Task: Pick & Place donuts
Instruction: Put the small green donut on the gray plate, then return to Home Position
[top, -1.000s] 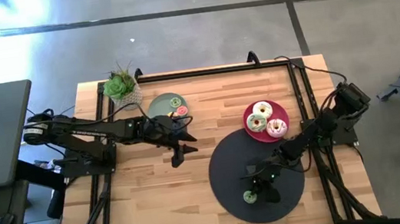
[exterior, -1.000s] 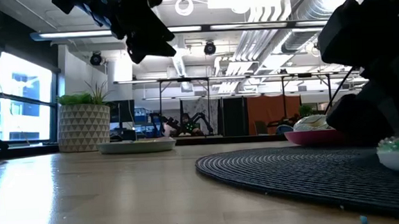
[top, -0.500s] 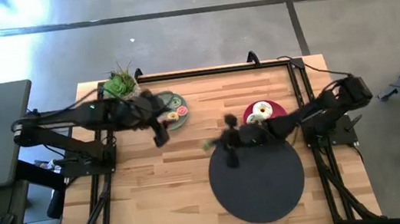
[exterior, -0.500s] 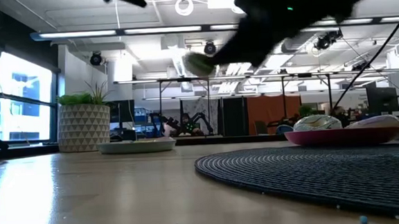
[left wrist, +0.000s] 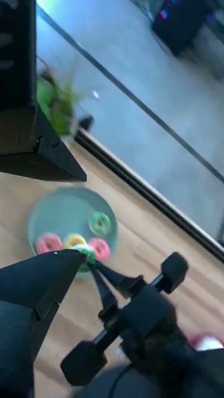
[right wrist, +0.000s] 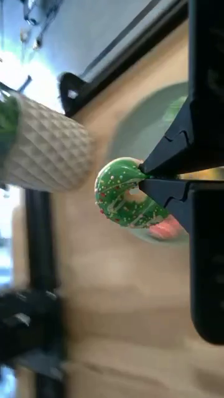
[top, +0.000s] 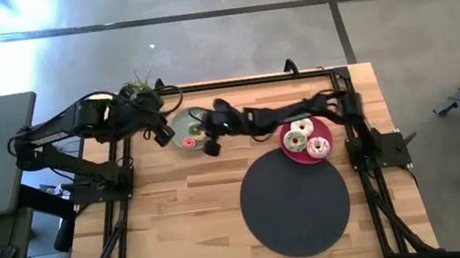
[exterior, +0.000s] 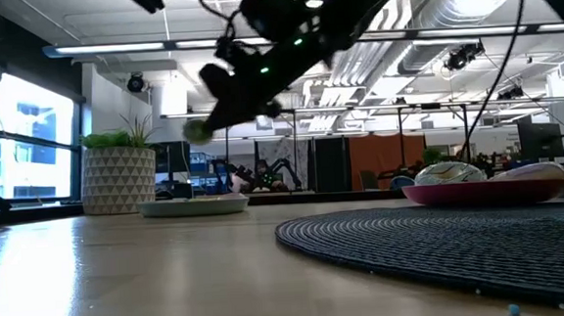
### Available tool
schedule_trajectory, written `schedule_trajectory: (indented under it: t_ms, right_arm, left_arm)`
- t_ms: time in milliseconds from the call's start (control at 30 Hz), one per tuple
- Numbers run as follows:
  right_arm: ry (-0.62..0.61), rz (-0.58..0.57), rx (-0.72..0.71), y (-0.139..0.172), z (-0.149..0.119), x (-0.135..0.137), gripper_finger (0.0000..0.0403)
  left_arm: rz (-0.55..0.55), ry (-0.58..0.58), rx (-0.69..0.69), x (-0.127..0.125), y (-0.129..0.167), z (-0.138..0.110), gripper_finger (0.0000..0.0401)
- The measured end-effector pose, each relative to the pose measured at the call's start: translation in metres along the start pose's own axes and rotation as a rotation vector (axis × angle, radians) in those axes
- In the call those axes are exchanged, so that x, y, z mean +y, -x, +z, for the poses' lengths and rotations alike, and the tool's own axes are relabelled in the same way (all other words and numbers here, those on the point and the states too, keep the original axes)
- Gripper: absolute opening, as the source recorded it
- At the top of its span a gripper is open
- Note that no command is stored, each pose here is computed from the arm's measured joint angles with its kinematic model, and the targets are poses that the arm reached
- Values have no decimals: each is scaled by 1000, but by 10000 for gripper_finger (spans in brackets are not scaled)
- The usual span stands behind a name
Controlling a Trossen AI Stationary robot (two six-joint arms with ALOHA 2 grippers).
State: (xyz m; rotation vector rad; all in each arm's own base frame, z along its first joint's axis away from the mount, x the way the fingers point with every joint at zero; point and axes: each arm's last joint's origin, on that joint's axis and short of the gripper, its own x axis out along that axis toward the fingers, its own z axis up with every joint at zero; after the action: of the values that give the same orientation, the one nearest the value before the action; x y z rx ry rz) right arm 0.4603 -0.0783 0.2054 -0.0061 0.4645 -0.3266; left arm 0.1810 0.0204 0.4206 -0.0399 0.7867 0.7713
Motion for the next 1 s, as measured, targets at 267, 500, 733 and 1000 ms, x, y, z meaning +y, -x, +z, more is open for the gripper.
schedule_trajectory:
  t_ms: [267, 500, 733, 1000]
  right_arm:
    - [-108, -54, 8, -71, -9, -22, 6]
    - [-136, -159, 59, -99, -20, -25, 7]
    - [-171, -177, 94, -100, -23, -26, 35]
    - [-142, -174, 114, -100, -25, -26, 92]
  left_arm:
    - [85, 25, 72, 11, -6, -5, 179]
    - [90, 23, 70, 11, -6, -5, 179]
    - [83, 22, 73, 11, -6, -5, 179]
    - [75, 23, 76, 11, -6, -5, 179]
